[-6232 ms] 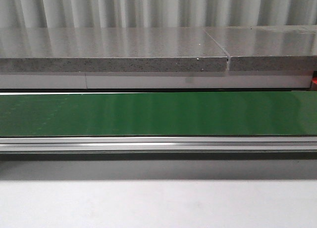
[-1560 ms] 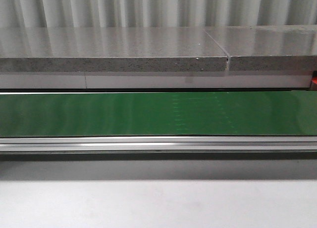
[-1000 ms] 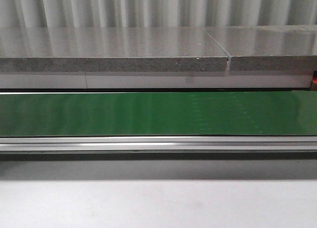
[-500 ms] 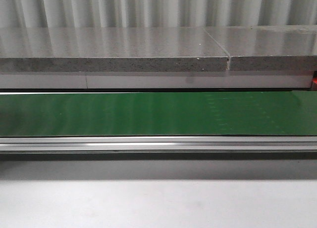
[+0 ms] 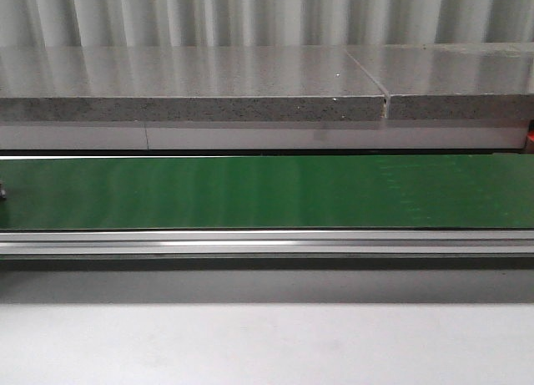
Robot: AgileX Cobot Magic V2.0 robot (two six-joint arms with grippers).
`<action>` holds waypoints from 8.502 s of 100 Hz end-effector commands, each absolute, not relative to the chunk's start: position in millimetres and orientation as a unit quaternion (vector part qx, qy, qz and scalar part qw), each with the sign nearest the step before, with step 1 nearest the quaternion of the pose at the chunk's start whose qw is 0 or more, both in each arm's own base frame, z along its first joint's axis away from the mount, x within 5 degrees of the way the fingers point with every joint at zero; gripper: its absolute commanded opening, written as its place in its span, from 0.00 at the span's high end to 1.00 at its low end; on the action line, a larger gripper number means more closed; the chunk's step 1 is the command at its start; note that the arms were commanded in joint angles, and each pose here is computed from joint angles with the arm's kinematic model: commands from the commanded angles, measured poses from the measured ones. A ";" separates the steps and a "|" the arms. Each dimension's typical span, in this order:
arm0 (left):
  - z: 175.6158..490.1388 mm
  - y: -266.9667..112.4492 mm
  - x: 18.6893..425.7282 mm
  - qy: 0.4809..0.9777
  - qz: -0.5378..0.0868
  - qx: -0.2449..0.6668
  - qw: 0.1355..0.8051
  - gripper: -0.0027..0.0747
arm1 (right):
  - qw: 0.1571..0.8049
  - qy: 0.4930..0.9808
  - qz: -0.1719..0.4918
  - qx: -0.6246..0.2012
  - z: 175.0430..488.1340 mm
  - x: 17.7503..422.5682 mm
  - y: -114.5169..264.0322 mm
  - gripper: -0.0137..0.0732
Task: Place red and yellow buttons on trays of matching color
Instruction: 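Carry the red button onto the green belt and open the left gripper, then move the left gripper over a yellow push button and lower, then grasp the yellow push button with the left gripper and lift, then set the yellow button on the green belt and release it, then grasp the red button arriving at the belt's end with the right gripper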
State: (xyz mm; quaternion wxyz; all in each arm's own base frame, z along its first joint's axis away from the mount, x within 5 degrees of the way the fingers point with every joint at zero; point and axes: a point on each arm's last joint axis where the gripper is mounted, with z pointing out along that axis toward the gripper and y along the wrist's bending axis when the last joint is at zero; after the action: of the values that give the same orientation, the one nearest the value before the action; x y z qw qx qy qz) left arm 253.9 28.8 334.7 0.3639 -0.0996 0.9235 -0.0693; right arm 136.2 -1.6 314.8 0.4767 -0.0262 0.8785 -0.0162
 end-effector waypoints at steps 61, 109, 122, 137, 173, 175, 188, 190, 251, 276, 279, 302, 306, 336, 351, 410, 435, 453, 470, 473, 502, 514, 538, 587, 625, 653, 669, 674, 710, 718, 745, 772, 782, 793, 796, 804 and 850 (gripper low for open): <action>235.4 102.7 202.5 0.872 -0.011 -0.348 0.344 0.12 | 0.516 0.856 -0.023 -0.031 328.6 138.3 -1.8 0.92; 206.4 137.6 223.4 0.866 -0.013 -0.405 0.293 0.12 | 0.516 0.856 -0.023 -0.031 328.6 138.3 -1.8 0.92; 206.0 147.4 238.9 0.874 -0.014 -0.396 0.280 0.12 | 0.516 0.856 -0.023 -0.031 328.6 138.3 -1.8 0.92; 211.8 156.3 250.7 0.883 -0.005 -0.380 0.276 0.12 | 0.516 0.856 -0.023 -0.031 328.6 138.3 -1.8 0.92; 221.5 165.5 263.7 0.876 0.002 -0.377 0.303 0.12 | 0.516 0.856 -0.023 -0.031 328.6 138.3 -1.8 0.92; 220.3 166.1 264.3 0.875 0.002 -0.377 0.303 0.12 | 0.516 0.856 -0.023 -0.031 328.6 138.3 -1.8 0.92; 212.9 169.9 269.9 0.878 0.001 -0.379 0.293 0.12 | 0.516 0.856 -0.023 -0.031 328.6 138.3 -1.8 0.92; 210.8 170.4 270.9 0.879 0.000 -0.379 0.289 0.12 | 0.516 0.856 -0.023 -0.031 328.6 138.3 -1.8 0.92; 190.8 181.8 288.3 0.885 -0.007 -0.384 0.264 0.45 | 0.516 0.856 -0.023 -0.031 328.6 138.3 -1.8 0.92; 195.6 180.8 287.2 0.883 -0.007 -0.385 0.269 0.99 | 0.516 0.856 -0.023 -0.031 328.6 138.3 -1.8 0.92; 198.0 180.4 286.7 0.882 -0.007 -0.384 0.272 0.99 | 0.516 0.856 -0.023 -0.031 328.6 138.3 -1.8 0.92; 234.2 171.0 276.7 0.875 -0.005 -0.373 0.309 0.99 | 0.516 0.856 -0.023 -0.031 328.6 138.3 -1.8 0.92; 242.8 167.3 274.4 0.873 -0.005 -0.369 0.318 0.99 | 0.516 0.856 -0.023 -0.031 328.6 138.3 -1.8 0.92; 301.1 105.3 268.9 0.898 -0.023 -0.247 0.363 0.99 | 0.516 0.856 -0.023 -0.031 328.6 138.3 -1.8 0.92; 324.3 73.0 274.1 0.924 -0.038 -0.151 0.349 0.99 | 0.516 0.856 -0.023 -0.031 328.6 138.3 -1.8 0.92; 291.6 24.8 312.0 0.958 -0.065 -0.031 0.278 0.99 | 0.516 0.856 -0.023 -0.031 328.6 138.3 -1.8 0.92; 279.8 25.8 318.7 0.962 -0.066 -0.031 0.263 0.99 | 0.516 0.856 -0.023 -0.031 328.6 138.3 -1.8 0.92; 279.0 27.3 318.2 0.964 -0.055 -0.023 0.260 0.99 | 0.516 0.856 -0.023 -0.031 328.6 138.3 -1.8 0.92; 279.0 27.3 318.2 0.964 -0.055 -0.023 0.260 0.80 | 0.516 0.856 -0.023 -0.031 328.6 138.3 -1.8 0.92; 279.0 27.3 318.2 0.964 -0.055 -0.023 0.260 0.75 | 0.516 0.856 -0.023 -0.031 328.6 138.3 -1.8 0.92; 278.7 27.2 317.8 0.965 -0.056 -0.023 0.257 0.25 | 0.516 0.856 -0.023 -0.031 328.6 138.3 -1.8 0.92; 279.3 26.3 317.1 0.965 -0.061 -0.025 0.256 0.20 | 0.516 0.856 -0.023 -0.031 328.6 138.3 -1.8 0.92; 301.3 4.9 315.5 0.957 -0.067 0.024 0.280 0.20 | 0.516 0.856 -0.023 -0.031 328.6 138.3 -1.8 0.92; 359.8 -36.2 285.5 0.912 -0.086 0.100 0.389 0.20 | 0.516 0.856 -0.023 -0.031 328.6 138.3 -1.8 0.92; 374.0 -29.0 220.9 0.836 -0.096 0.049 0.538 0.21 | 0.516 0.856 -0.023 -0.031 328.6 138.3 -1.8 0.92; 343.6 -23.6 168.9 0.815 -0.102 0.025 0.570 0.32 | 0.516 0.856 -0.023 -0.031 328.6 138.3 -1.8 0.92; 332.6 -21.4 151.4 0.805 -0.100 0.021 0.584 0.67 | 0.516 0.856 -0.023 -0.031 328.6 138.3 -1.8 0.92; 330.3 -20.9 148.6 0.804 -0.099 0.020 0.586 0.79 | 0.516 0.856 -0.023 -0.031 328.7 138.4 -1.8 0.92; 328.5 -21.1 146.0 0.805 -0.100 0.021 0.584 0.99 | 0.514 0.857 -0.023 -0.031 328.3 138.2 -1.7 0.90; 328.5 -21.1 146.0 0.805 -0.100 0.021 0.584 0.99 | 0.504 0.863 -0.022 -0.032 326.5 137.2 -1.7 0.82; 328.5 -21.1 146.0 0.805 -0.100 0.021 0.584 0.99 | 0.478 0.878 -0.020 -0.032 321.8 134.3 -1.5 0.13; 328.5 -21.1 146.0 0.805 -0.100 0.021 0.584 0.99 | 0.463 0.886 0.013 -0.017 320.0 142.9 2.2 0.10; 328.5 -21.1 146.0 0.805 -0.100 0.021 0.584 0.99 | 0.438 0.899 0.020 -0.014 315.7 156.7 2.7 0.10; 328.5 -21.1 146.0 0.805 -0.100 0.021 0.584 0.99 | 0.409 0.912 0.022 -0.012 308.4 175.7 2.4 0.10; 328.5 -21.1 146.0 0.805 -0.100 0.021 0.584 0.99 | 0.399 0.917 0.022 -0.011 305.5 182.8 2.3 0.10; 328.5 -21.1 146.0 0.805 -0.100 0.021 0.584 0.99 | 0.377 0.926 0.023 -0.011 299.3 198.8 1.9 0.10; 328.5 -21.1 146.0 0.805 -0.100 0.021 0.584 0.99 | 0.311 0.950 0.029 -0.024 276.7 277.9 9.4 0.10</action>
State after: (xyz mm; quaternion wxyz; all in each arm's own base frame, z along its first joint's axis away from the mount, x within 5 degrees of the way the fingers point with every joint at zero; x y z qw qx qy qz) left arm 144.3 -21.5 313.2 0.5440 0.0330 0.8331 -0.0949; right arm 263.3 8.9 261.1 0.2657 -0.0219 0.9633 0.0299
